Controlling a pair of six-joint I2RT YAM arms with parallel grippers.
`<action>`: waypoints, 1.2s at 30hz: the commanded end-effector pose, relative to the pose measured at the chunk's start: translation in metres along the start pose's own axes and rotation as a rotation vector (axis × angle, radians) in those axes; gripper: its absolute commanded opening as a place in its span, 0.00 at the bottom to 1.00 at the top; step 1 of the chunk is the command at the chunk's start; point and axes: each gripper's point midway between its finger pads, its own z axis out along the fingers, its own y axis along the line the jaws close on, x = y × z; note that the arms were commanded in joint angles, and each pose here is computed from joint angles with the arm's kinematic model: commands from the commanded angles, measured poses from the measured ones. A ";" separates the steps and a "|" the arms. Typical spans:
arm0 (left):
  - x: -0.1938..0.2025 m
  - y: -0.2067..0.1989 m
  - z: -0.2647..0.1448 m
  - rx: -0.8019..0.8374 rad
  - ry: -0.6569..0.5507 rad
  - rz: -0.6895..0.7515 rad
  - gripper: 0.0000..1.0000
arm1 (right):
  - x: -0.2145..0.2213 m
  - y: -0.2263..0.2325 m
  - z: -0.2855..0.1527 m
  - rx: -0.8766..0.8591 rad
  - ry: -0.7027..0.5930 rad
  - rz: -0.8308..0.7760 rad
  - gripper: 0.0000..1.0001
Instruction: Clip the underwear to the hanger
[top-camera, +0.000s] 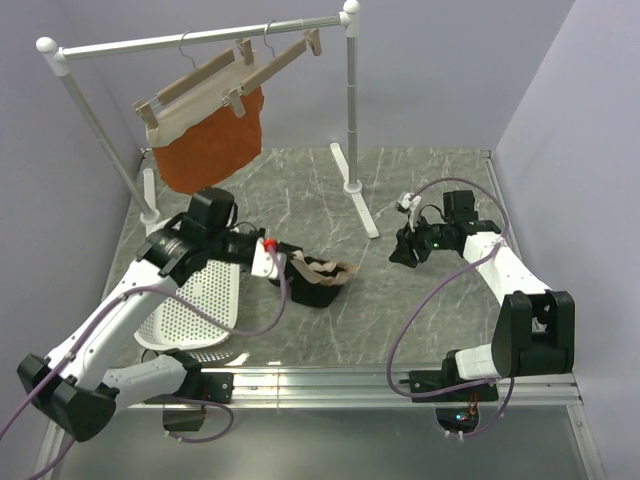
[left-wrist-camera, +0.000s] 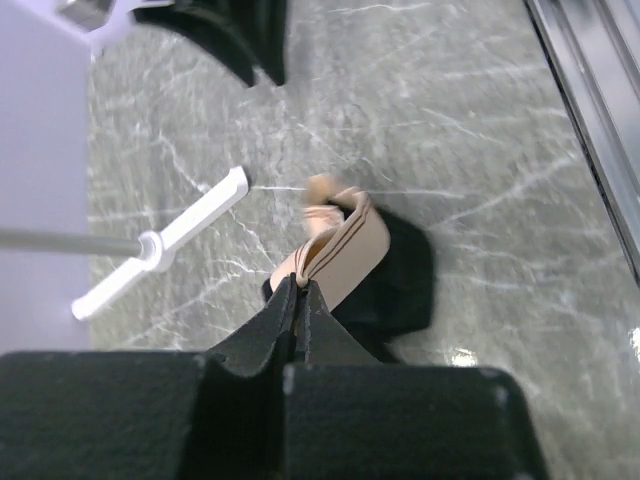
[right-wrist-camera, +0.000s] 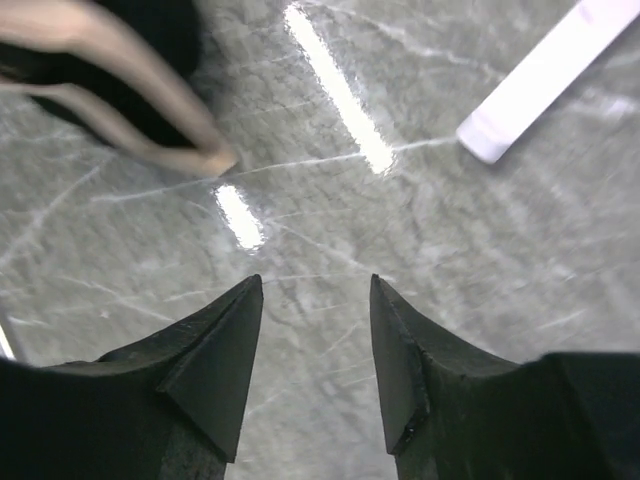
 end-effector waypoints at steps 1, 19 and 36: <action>-0.005 -0.024 -0.002 0.060 -0.053 0.160 0.00 | -0.025 -0.005 -0.006 -0.020 -0.058 -0.203 0.55; 0.010 -0.028 -0.001 0.037 -0.011 0.188 0.00 | 0.032 0.090 0.052 -0.216 0.140 -0.416 0.77; 0.013 -0.023 -0.001 -0.008 -0.015 0.173 0.00 | 0.061 0.140 0.084 -0.310 0.292 -0.398 0.78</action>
